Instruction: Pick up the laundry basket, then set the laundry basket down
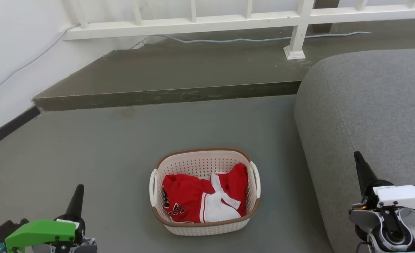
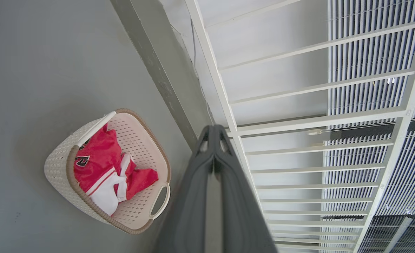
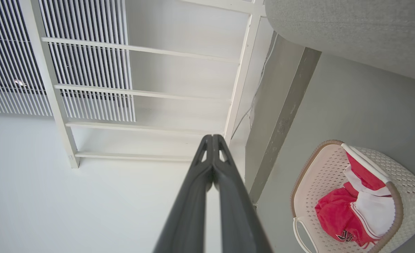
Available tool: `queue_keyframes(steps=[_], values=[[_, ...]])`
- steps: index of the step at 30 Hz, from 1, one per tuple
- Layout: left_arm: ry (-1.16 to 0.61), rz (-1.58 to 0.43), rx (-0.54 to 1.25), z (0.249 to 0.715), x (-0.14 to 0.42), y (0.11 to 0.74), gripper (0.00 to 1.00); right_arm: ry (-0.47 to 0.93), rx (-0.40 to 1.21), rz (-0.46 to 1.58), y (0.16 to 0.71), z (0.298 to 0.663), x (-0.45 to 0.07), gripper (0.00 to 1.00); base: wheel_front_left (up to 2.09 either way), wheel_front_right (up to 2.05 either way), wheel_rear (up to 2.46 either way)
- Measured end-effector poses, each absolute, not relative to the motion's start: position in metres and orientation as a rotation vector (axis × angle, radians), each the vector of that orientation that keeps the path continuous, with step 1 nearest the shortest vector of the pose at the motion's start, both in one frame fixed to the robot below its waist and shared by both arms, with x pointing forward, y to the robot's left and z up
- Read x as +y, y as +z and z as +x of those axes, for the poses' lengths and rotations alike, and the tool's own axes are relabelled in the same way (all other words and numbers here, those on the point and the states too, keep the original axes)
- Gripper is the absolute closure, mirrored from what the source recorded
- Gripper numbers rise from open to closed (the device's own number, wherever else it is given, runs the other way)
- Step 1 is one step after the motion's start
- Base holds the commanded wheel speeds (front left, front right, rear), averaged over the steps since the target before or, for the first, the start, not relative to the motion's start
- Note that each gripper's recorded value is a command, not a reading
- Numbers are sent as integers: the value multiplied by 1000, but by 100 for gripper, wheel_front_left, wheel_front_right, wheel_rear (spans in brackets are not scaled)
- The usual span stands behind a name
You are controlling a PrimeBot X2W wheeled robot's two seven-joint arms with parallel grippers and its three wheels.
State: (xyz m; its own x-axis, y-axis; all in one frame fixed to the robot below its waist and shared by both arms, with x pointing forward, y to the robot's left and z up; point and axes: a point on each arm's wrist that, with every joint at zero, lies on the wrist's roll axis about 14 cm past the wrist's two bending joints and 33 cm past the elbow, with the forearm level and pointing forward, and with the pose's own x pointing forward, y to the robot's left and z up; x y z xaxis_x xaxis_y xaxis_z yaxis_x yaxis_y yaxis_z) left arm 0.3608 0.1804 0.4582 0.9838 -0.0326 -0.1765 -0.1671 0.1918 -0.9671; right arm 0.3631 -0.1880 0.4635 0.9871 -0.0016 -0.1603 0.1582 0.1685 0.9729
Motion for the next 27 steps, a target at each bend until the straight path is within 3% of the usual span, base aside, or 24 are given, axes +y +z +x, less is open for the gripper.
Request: queue_keyframes(steps=[27], values=[[53,-1578,94,375,187,477,100,-102,53,1587,477,374,-204,100,0,0,0]])
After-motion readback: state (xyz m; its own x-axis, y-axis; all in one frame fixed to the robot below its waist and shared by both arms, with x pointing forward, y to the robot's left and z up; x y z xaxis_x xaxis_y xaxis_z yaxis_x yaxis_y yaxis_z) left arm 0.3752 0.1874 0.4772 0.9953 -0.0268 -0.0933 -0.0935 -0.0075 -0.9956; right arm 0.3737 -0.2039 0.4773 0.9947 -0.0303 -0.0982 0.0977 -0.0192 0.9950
